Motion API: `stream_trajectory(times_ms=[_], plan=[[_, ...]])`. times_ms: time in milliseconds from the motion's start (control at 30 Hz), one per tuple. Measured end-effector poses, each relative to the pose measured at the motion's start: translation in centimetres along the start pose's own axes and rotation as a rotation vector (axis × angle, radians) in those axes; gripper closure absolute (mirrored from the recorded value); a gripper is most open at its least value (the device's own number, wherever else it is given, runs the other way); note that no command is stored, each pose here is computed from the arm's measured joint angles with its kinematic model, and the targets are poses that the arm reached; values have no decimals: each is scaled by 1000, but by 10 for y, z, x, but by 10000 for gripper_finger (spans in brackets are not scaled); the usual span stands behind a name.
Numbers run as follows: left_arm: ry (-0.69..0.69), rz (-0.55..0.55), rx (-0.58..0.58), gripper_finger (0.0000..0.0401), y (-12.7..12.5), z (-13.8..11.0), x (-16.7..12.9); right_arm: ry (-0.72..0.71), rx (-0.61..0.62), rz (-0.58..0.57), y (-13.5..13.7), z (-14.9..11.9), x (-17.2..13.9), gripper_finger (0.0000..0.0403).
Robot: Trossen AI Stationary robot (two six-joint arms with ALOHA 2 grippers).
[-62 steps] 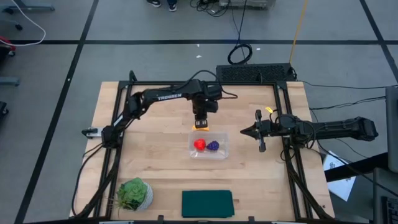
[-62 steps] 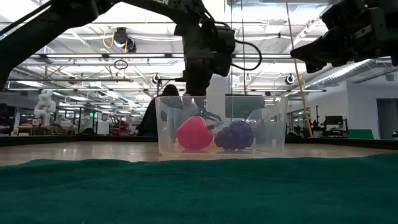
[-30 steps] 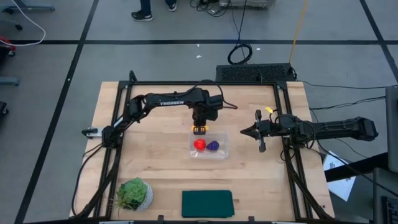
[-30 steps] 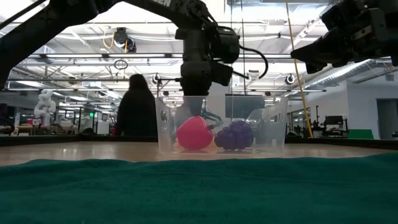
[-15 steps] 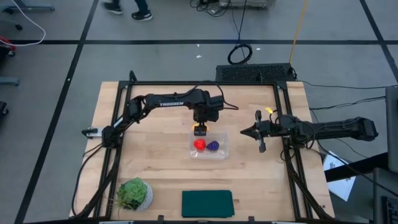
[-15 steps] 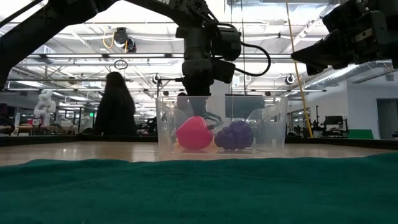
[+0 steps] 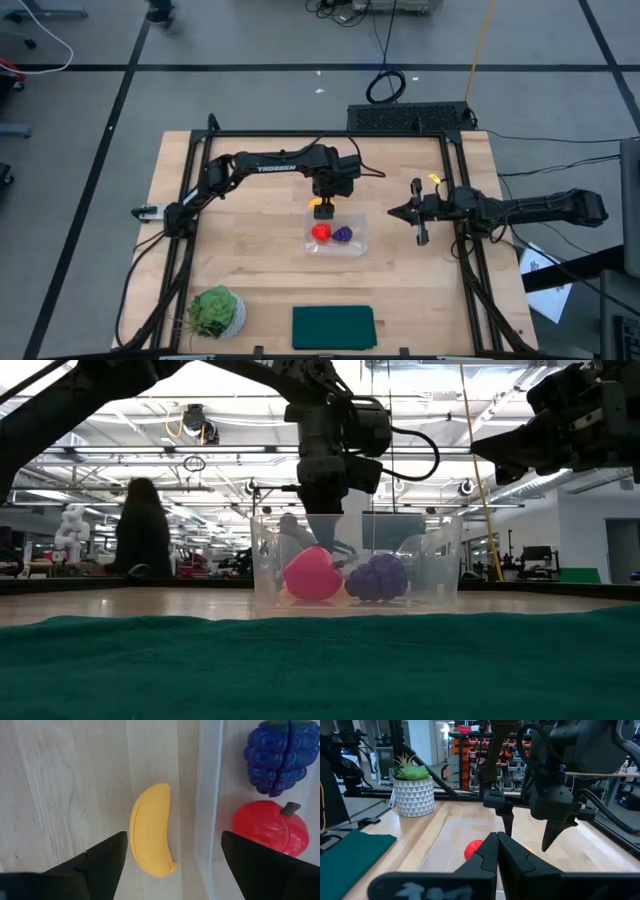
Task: Pick and placing Produce into tupperware
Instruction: Put the banana into the transparent bin
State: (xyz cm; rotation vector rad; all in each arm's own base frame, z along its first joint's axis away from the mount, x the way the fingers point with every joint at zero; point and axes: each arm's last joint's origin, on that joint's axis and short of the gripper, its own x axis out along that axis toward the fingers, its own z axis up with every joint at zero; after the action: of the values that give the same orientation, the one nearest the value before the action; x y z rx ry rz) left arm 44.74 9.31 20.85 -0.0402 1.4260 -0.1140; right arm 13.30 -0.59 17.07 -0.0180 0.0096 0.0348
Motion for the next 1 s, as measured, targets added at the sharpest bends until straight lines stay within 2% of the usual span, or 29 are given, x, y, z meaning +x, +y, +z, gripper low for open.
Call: stream_trajectory(times_ms=[300, 567, 1000], plan=[[-12, -7, 1, 73, 0, 1, 1, -7, 7, 0, 0, 1, 0, 403], [25, -16, -2, 73, 2, -7, 24, -6, 7, 0, 0, 1, 0, 403], [4, -10, 21, 73, 3, -7, 33, -6, 6, 0, 0, 1, 0, 403]])
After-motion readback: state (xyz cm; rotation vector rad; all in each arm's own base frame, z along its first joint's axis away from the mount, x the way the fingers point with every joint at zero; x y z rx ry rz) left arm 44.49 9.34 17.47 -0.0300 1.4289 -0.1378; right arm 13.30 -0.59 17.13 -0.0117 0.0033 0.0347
